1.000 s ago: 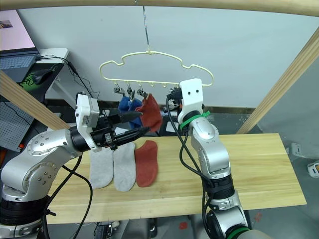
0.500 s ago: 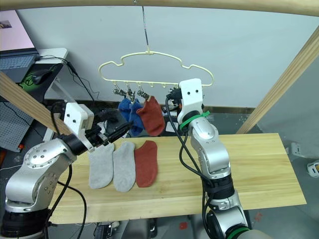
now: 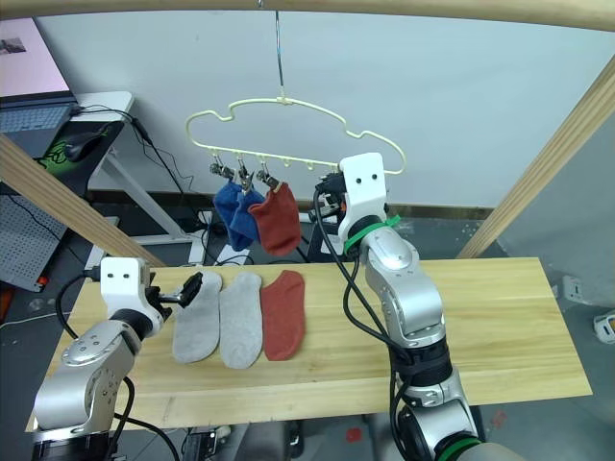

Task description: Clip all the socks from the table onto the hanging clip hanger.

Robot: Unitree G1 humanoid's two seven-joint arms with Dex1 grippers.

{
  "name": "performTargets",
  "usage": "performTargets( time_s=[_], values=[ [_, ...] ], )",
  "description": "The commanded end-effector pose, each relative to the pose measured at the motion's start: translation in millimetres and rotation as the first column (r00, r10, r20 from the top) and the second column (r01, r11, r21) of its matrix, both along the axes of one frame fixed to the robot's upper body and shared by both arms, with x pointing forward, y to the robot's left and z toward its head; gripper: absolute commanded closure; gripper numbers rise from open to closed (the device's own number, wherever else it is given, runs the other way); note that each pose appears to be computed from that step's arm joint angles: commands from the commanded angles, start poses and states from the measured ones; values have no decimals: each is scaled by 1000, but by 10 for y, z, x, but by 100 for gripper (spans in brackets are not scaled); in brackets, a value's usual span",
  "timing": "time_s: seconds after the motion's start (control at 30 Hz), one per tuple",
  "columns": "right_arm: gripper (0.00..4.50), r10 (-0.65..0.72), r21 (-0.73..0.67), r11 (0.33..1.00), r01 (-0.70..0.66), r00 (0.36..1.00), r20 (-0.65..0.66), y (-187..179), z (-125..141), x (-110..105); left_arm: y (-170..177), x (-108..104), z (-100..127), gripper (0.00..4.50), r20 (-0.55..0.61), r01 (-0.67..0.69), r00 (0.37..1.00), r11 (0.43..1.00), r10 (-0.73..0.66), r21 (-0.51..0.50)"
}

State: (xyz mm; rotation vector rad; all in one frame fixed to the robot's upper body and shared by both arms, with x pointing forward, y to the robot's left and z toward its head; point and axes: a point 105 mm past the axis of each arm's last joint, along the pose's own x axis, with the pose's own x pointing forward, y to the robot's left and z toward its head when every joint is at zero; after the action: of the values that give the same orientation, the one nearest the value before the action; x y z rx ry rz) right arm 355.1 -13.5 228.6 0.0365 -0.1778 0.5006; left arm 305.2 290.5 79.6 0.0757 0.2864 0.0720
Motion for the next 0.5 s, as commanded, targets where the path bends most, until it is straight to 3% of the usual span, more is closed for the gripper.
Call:
performTargets(
  time_s=[0.03,0.5],
  values=[
    [450,36,21,999,-38,997,66,47,193,-109,-13,61,-81,2,-13,-14,1000,1000,14,-6],
    [450,52,-1,999,-52,996,69,85,198,-156,29,408,-419,2,-99,-49,994,992,38,-114]
  ],
)
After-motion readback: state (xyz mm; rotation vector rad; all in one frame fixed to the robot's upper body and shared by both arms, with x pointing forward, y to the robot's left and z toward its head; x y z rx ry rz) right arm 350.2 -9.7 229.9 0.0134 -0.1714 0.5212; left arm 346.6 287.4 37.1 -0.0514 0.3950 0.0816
